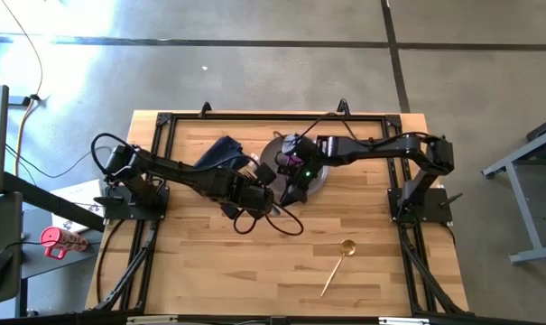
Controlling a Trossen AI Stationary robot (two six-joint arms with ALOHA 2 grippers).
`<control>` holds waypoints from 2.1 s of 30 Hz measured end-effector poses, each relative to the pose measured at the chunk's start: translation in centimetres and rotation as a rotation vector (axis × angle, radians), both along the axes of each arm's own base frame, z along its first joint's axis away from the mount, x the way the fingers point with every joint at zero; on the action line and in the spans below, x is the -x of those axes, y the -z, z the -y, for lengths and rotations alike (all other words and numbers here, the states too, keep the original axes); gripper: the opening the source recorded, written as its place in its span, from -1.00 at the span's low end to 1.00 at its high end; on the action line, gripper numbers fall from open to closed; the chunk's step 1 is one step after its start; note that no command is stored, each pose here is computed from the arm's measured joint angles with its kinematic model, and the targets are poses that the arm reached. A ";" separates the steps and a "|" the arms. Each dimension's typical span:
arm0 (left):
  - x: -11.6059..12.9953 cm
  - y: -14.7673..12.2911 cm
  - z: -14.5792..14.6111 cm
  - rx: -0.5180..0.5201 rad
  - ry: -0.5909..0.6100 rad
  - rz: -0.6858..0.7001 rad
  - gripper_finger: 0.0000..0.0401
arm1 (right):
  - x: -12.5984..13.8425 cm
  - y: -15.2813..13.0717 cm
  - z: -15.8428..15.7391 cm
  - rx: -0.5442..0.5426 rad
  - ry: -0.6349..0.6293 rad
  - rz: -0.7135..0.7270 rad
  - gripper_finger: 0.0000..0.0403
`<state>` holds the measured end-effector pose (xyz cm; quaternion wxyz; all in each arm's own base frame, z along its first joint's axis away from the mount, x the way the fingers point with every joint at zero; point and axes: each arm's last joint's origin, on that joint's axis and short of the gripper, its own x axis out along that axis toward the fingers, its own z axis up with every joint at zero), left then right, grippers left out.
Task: Set table place
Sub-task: Put the blue fork to the right of the gray plate
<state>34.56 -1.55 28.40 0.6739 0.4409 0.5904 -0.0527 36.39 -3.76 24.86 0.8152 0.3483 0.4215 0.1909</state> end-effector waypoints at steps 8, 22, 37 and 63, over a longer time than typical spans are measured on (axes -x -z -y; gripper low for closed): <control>-0.1 0.0 0.0 0.002 0.001 0.009 -1.00 | -1.2 0.5 -0.4 -0.011 0.011 0.045 -0.24; -0.1 0.1 0.1 0.007 0.015 0.004 -1.00 | -1.9 1.4 -1.6 0.015 0.012 0.036 -0.24; -0.2 0.1 0.1 0.002 0.013 0.014 -1.00 | -1.9 1.5 -1.3 0.034 0.030 0.032 -0.24; -0.7 -0.2 0.0 -0.002 0.015 0.064 -1.00 | -1.5 2.0 -0.8 0.005 0.036 -0.037 -0.95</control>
